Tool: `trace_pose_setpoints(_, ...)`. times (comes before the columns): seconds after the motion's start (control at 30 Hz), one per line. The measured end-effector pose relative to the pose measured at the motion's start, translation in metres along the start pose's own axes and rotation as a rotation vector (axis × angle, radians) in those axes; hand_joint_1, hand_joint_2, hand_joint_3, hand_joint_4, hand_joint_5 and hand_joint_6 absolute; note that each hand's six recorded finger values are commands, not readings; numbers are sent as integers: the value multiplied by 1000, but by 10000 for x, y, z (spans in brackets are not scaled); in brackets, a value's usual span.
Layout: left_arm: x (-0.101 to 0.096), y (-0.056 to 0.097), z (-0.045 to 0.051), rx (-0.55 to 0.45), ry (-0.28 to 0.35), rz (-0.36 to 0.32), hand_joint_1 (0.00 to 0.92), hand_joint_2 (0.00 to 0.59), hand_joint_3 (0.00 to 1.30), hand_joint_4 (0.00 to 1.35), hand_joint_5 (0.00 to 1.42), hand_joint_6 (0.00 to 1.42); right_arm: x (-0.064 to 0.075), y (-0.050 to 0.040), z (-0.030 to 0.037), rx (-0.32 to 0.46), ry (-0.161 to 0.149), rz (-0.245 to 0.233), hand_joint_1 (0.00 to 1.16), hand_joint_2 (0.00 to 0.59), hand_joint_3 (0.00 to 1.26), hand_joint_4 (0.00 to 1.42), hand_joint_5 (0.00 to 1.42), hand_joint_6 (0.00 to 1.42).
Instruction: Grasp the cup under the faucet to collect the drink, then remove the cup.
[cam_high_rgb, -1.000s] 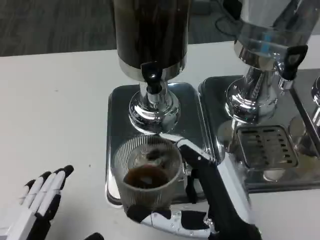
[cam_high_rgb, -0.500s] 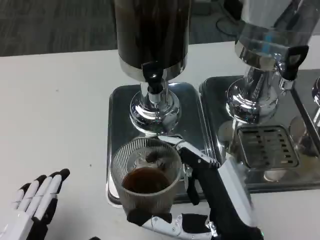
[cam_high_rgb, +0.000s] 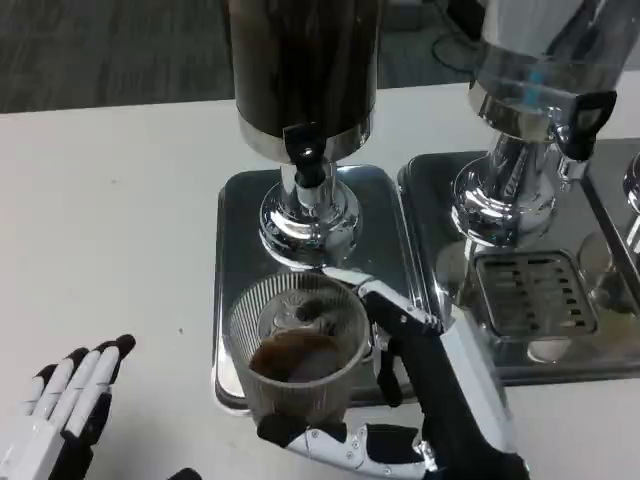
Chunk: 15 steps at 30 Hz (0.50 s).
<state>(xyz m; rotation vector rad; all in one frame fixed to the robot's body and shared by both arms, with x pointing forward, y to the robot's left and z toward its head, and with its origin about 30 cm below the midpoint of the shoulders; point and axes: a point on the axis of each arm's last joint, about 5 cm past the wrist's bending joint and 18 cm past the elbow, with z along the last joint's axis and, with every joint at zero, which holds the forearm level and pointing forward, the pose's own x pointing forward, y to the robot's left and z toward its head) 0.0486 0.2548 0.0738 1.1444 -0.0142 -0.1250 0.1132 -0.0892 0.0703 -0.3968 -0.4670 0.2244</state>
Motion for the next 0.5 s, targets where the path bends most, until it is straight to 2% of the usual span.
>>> trace_pose_setpoints(0.5,20,-1,4,4,-5,-10,0,90,0,0,0,0,-13,11,4,14,10,-8,934,158,553,654,946,1368)
